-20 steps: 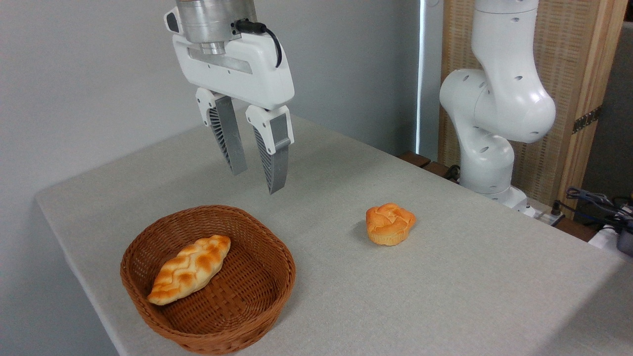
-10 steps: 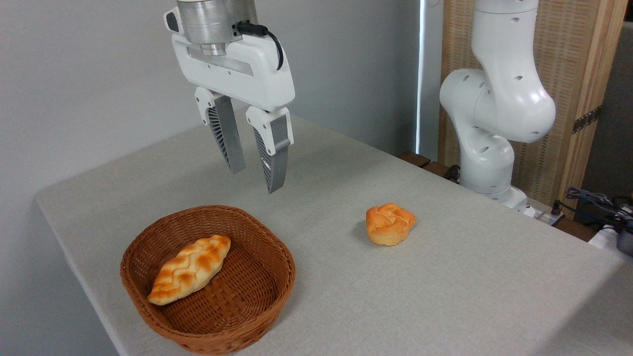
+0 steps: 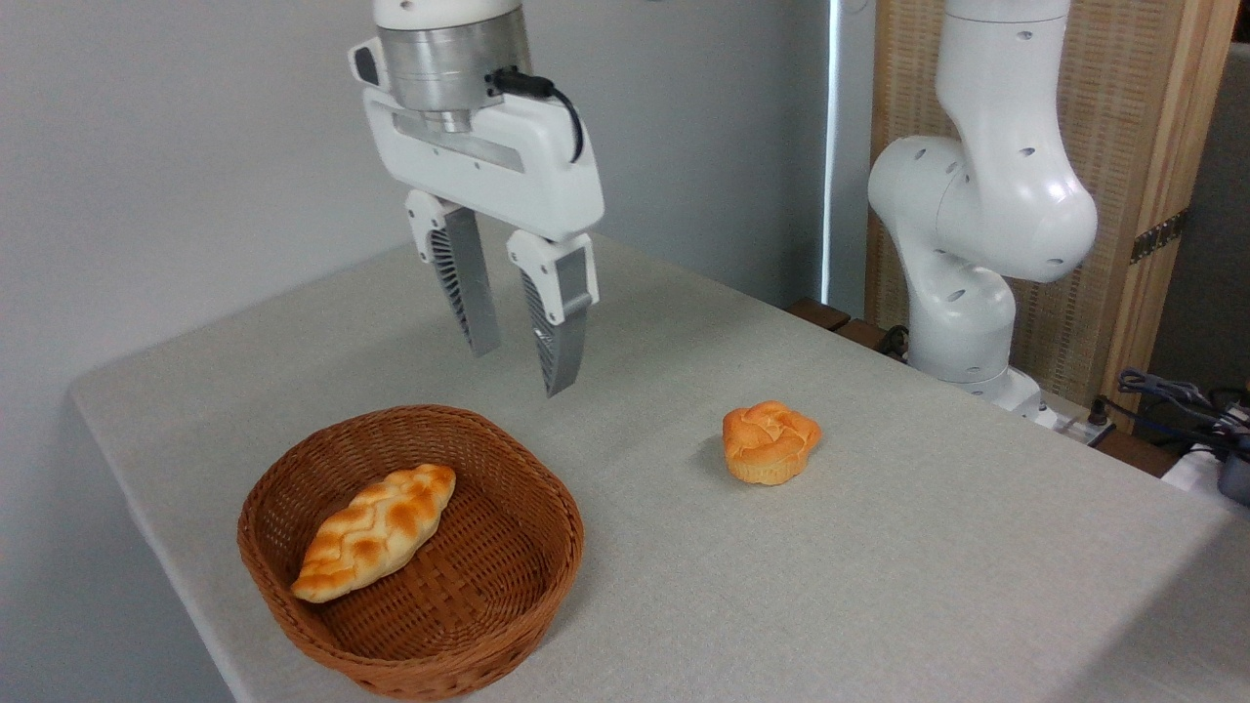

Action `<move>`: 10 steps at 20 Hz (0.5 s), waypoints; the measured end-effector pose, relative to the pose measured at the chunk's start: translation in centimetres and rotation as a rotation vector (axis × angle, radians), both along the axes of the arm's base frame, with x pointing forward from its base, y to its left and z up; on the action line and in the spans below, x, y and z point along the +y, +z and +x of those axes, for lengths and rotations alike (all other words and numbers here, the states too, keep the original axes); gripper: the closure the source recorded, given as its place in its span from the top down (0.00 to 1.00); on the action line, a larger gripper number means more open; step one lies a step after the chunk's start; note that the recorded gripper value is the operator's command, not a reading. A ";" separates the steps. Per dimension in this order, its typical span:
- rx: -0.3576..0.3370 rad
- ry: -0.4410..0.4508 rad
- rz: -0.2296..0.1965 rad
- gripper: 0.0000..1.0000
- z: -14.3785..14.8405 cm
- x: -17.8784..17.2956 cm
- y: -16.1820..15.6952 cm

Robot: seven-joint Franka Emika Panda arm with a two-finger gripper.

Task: Put bread into the basket
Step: 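Move the open gripper over the round golden bun and lower it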

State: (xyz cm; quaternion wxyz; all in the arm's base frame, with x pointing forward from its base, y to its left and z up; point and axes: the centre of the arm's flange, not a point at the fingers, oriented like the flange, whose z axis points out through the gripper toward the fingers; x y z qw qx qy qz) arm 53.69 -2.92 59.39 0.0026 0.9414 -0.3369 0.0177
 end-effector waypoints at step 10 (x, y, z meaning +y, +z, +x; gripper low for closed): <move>0.013 -0.115 -0.050 1.00 -11.7 3.8 -6.2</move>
